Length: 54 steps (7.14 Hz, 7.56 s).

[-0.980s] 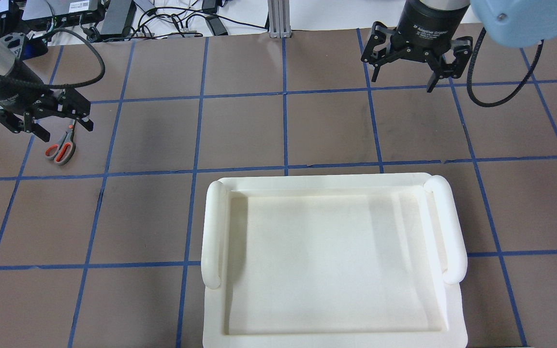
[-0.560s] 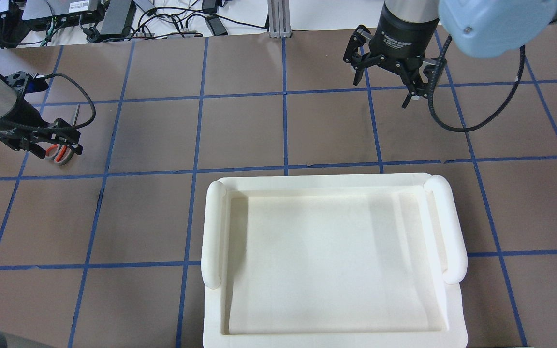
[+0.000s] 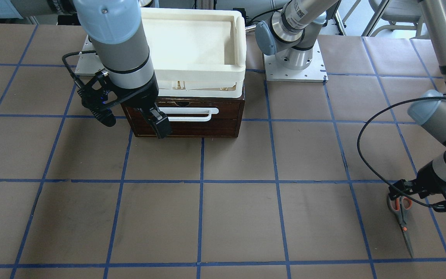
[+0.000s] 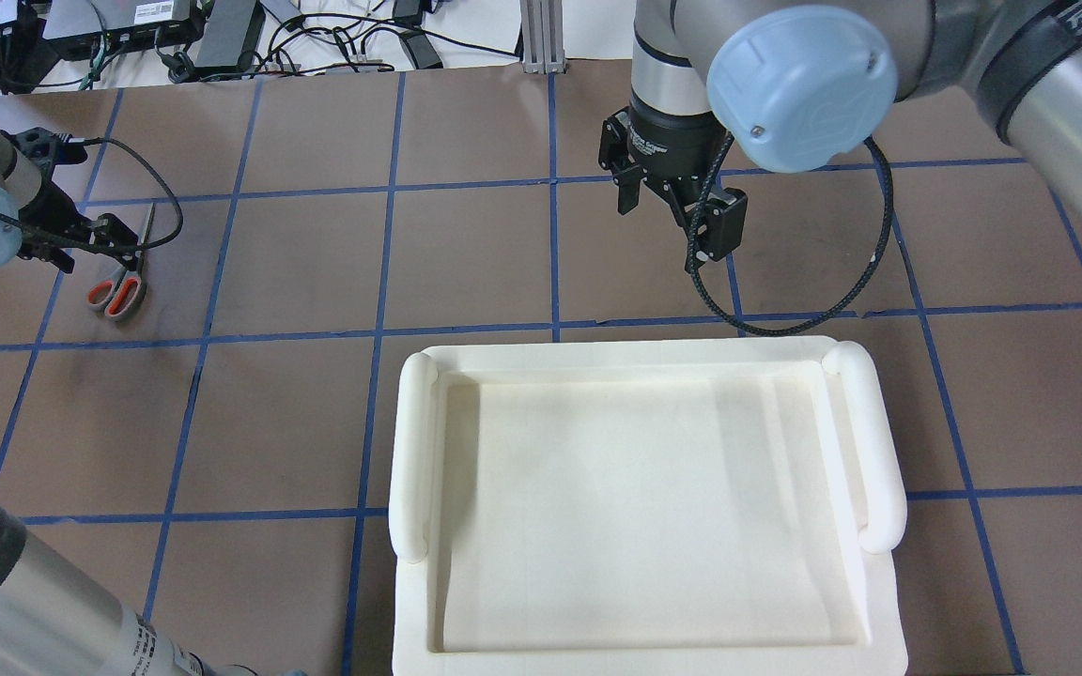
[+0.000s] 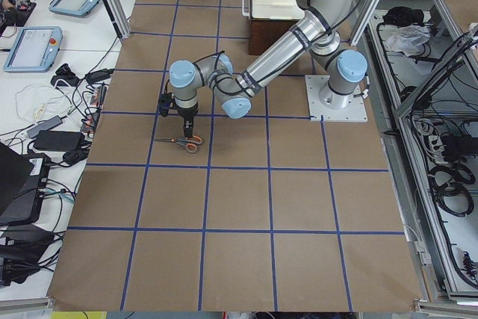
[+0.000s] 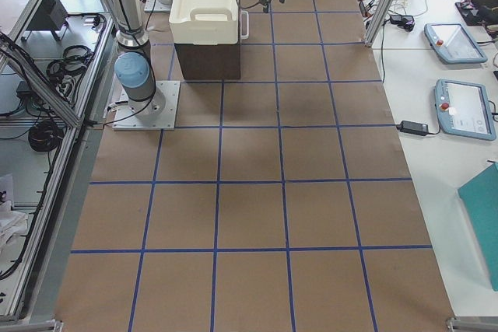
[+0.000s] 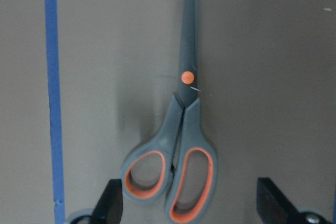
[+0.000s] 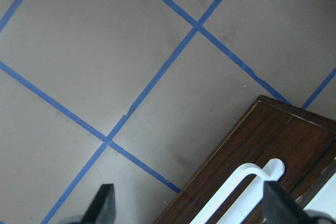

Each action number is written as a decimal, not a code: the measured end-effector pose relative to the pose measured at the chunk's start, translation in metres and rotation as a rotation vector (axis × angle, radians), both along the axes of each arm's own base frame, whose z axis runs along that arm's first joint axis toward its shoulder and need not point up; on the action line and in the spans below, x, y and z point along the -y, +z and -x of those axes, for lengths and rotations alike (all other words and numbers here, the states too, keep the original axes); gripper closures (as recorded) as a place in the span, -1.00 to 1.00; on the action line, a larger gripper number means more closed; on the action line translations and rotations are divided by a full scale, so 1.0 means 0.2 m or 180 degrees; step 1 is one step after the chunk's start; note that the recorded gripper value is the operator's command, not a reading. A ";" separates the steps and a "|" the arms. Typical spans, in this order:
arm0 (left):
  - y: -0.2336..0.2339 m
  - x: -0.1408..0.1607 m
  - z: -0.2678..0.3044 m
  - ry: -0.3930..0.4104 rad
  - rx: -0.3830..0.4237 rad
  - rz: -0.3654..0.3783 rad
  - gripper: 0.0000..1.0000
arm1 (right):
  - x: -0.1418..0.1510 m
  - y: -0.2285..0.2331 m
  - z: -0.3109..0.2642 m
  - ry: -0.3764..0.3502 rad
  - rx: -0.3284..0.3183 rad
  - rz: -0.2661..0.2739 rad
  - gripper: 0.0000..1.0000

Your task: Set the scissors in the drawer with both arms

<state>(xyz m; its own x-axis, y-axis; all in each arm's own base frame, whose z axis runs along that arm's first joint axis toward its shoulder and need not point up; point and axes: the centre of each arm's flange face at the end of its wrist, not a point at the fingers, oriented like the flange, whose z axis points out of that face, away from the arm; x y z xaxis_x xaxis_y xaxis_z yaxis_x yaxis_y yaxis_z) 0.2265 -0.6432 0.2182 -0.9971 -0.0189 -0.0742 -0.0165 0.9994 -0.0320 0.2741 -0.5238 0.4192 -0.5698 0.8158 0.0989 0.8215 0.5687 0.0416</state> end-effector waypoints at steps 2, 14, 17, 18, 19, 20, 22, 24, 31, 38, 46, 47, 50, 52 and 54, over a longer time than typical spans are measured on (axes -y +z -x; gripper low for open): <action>-0.12 0.09 -0.06 -0.0142 0.0043 -0.0004 -0.80 | -0.02 -0.14 -0.12 -0.0287 -0.0094 -0.0128 -1.00; -0.26 0.14 -0.04 -0.0021 -0.0148 0.0111 -0.74 | -0.02 -0.53 -0.30 -0.1125 -0.0408 -0.0536 -1.00; -0.28 0.12 -0.03 -0.0034 -0.0161 0.0067 -0.17 | -0.02 -0.55 -0.30 -0.1173 -0.0419 -0.0571 -1.00; -0.28 0.12 -0.03 -0.0037 -0.0161 0.0066 0.21 | -0.03 -0.55 -0.30 -0.1185 -0.0434 -0.0592 -1.00; -0.28 0.12 -0.03 -0.0038 -0.0161 0.0067 0.33 | -0.03 -0.55 -0.30 -0.1196 -0.0452 -0.0618 -1.00; -0.28 0.12 -0.03 -0.0039 -0.0158 0.0071 0.33 | -0.04 -0.56 -0.30 -0.1227 -0.0450 -0.0660 -1.00; -0.25 0.12 -0.02 -0.0043 -0.0145 0.0088 0.33 | -0.05 -0.57 -0.31 -0.1304 -0.0424 -0.0748 -1.00; -0.21 0.12 -0.02 -0.0047 -0.0130 0.0113 0.33 | -0.07 -0.60 -0.30 -0.1315 -0.0440 -0.0802 -1.00; -0.20 0.11 -0.01 -0.0050 -0.0139 0.0117 -0.24 | -0.07 -0.66 -0.30 -0.1281 -0.0478 -0.0853 -1.00; -0.23 0.11 0.00 -0.0056 -0.0145 0.0123 0.72 | -0.06 -0.73 -0.30 -0.1265 -0.0501 -0.0891 -1.00; 0.26 0.07 0.27 -0.0352 -0.0162 0.0125 0.83 | 0.04 -0.67 -0.30 -0.1038 -0.0294 -0.0506 -1.00; 0.45 0.02 0.45 -0.0611 -0.0197 0.0065 0.83 | 0.05 -0.66 -0.29 -0.1023 -0.0275 -0.0475 -1.00; 0.92 -0.19 1.06 -0.1628 -0.0196 -0.0120 0.83 | 0.08 -0.67 -0.30 -0.0962 -0.0227 -0.0409 -1.00; 1.08 -0.30 1.46 -0.2447 -0.0120 -0.0120 0.83 | 0.11 -0.68 -0.30 -0.0955 -0.0201 -0.0363 -1.00; 1.23 -0.43 1.64 -0.2909 -0.0176 -0.0104 0.84 | 0.16 -0.67 -0.32 -0.0949 -0.0172 -0.0304 -1.00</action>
<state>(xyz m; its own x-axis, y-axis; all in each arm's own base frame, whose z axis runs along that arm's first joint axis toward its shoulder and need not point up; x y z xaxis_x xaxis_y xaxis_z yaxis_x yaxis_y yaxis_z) -0.1015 -0.5569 0.4652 -0.6252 0.7804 -0.0128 0.7804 0.6248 -0.0262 0.3373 -0.5564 0.2856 -0.2987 0.9317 0.2066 0.9539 0.2981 0.0349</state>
